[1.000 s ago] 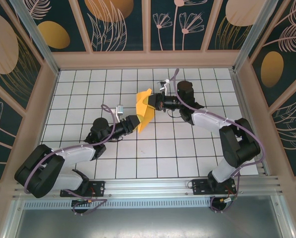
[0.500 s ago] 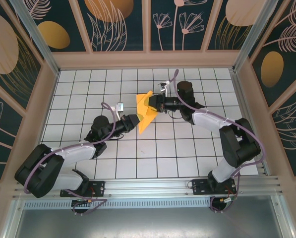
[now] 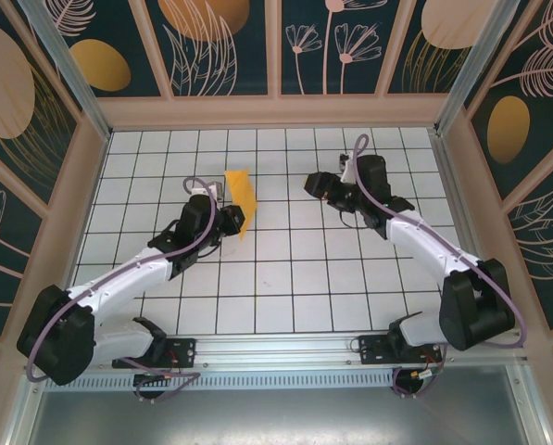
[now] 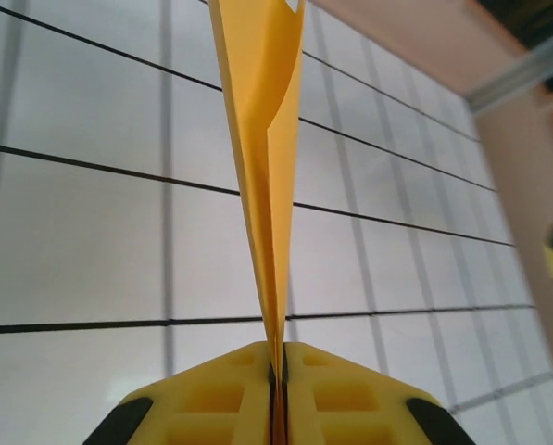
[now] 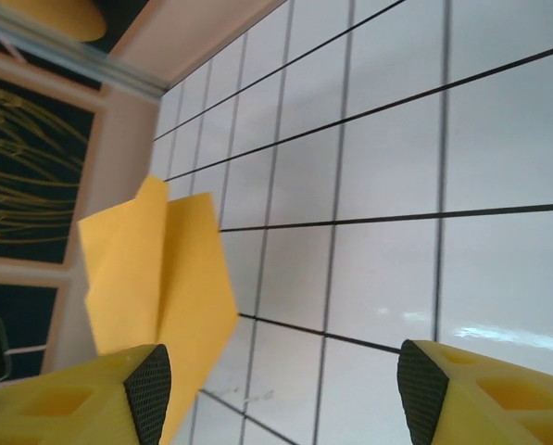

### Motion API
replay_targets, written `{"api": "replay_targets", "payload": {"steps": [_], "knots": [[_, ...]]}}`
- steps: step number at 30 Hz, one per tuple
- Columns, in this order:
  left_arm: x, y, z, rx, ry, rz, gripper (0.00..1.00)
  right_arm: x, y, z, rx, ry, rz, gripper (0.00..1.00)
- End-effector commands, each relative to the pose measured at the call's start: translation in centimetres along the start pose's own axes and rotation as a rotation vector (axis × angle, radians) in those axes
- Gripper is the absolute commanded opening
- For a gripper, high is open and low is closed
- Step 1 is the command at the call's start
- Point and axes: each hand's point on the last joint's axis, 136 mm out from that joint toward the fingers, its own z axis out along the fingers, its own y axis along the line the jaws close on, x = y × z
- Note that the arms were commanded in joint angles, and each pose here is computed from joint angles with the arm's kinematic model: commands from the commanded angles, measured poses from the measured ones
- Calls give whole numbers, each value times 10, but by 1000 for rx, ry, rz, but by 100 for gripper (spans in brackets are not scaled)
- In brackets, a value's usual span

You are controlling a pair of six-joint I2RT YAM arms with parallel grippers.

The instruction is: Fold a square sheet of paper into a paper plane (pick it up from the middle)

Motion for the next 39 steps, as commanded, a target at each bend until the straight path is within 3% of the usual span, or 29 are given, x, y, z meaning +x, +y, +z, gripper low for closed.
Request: {"api": "replay_targets", "payload": {"steps": [1,6,11,19,26,33,39], "knots": [[0,73,-21,-432,28,203,13,9,-47,-9,206,-52,2,69],[-3,100,-27,-703,51,332,12,17,-65,-10,263,-59,29,69],[15,100,-4,-768,119,398,11,21,-74,-8,295,-56,54,69],[52,76,51,-628,219,363,17,23,-81,-8,313,-58,81,69],[73,64,76,-516,272,318,41,27,-85,-7,327,-50,91,69],[62,33,71,-346,244,269,60,34,-75,2,294,-11,54,68],[34,38,40,-217,171,125,75,61,-40,35,290,55,-65,61]]}}
